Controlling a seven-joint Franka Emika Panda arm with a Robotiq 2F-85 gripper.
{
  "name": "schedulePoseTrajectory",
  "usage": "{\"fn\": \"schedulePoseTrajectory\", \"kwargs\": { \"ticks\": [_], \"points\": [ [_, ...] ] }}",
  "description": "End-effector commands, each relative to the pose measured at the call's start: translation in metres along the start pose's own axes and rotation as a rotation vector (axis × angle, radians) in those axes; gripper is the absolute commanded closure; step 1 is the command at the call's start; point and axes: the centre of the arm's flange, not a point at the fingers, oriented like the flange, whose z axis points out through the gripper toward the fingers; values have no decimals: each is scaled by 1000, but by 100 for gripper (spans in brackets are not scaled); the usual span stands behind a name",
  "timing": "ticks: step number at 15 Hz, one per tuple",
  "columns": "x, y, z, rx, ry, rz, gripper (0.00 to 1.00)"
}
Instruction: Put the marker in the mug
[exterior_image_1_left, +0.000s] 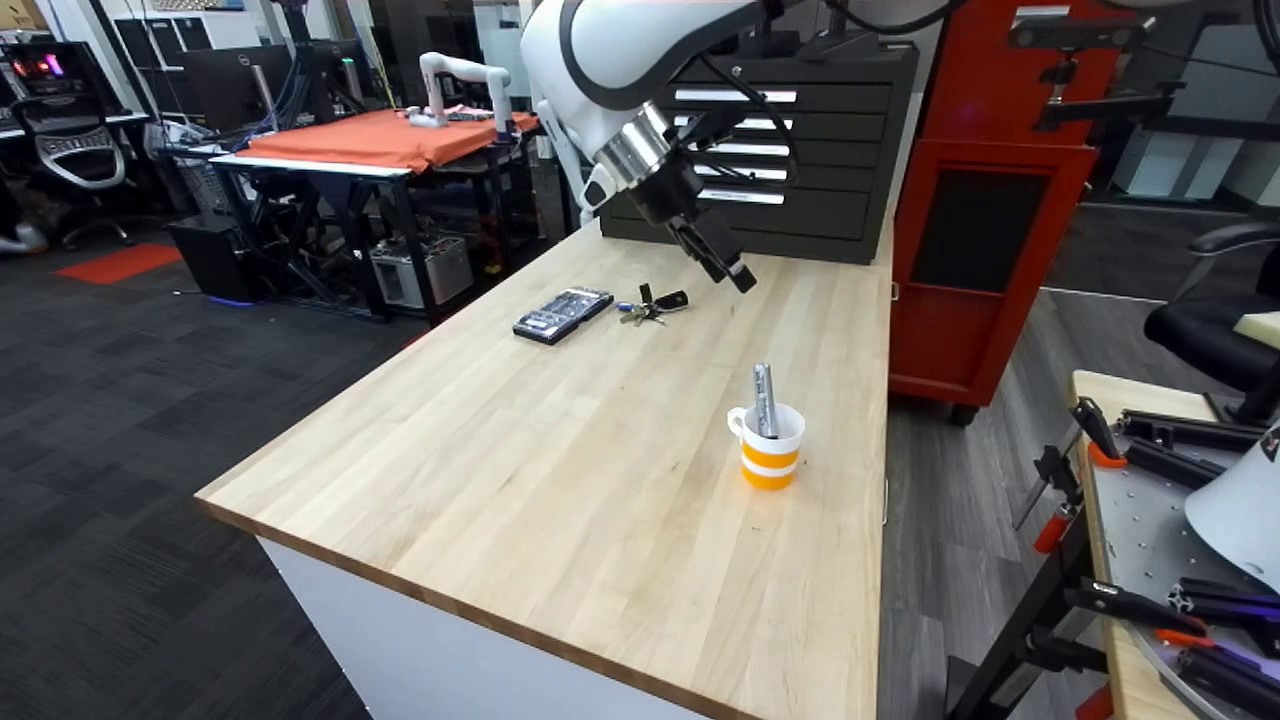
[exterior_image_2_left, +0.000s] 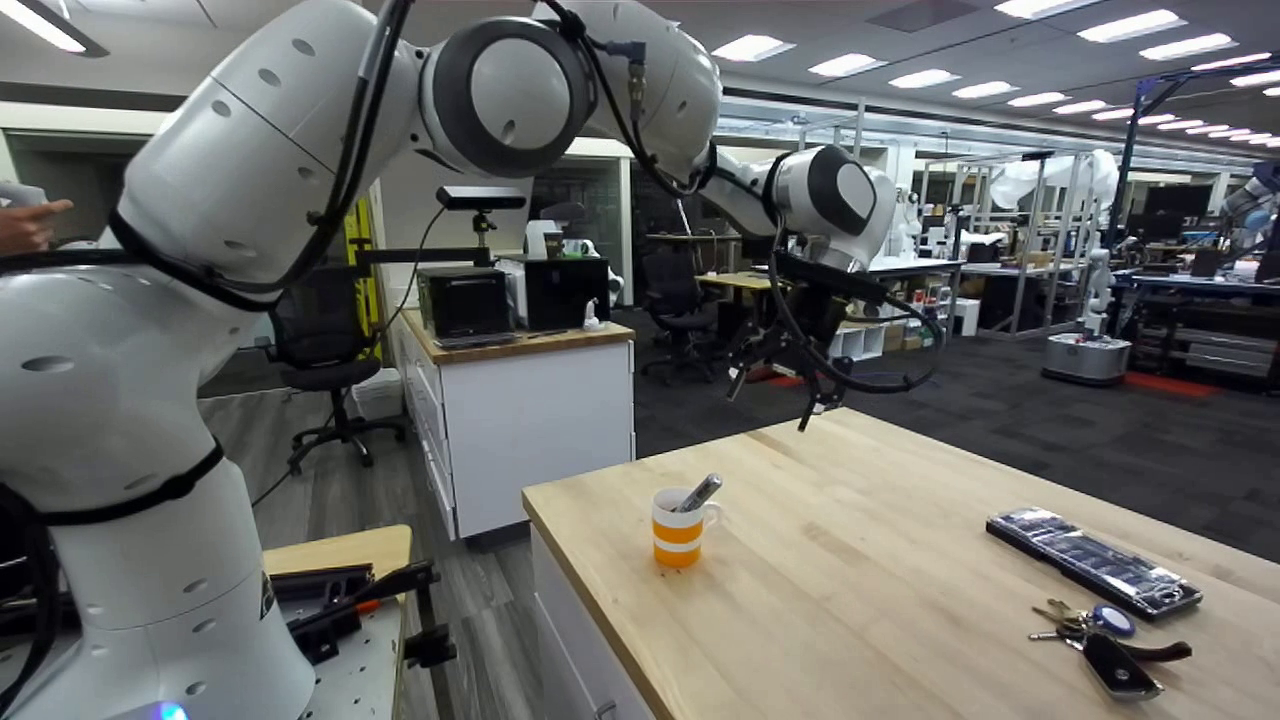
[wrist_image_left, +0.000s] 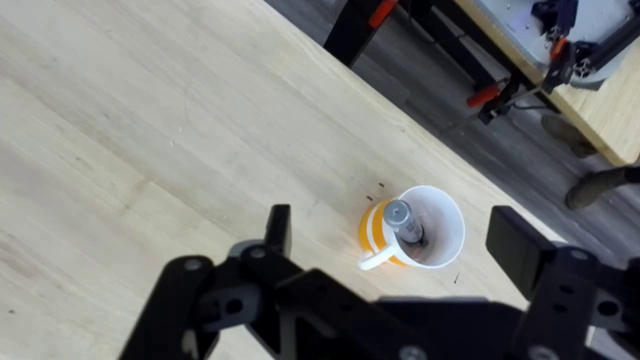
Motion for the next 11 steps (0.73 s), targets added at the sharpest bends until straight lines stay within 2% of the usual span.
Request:
{"fn": "schedulePoseTrajectory", "kwargs": {
  "ticks": [1,5,6,11],
  "points": [
    [-38,-15,5,-35,149,130,0],
    [-53,-17,4,-76,304,268,0],
    [-24,8,-18,-60,246,190,0],
    [-34,2,-13,-65,278,238,0]
  ]
}}
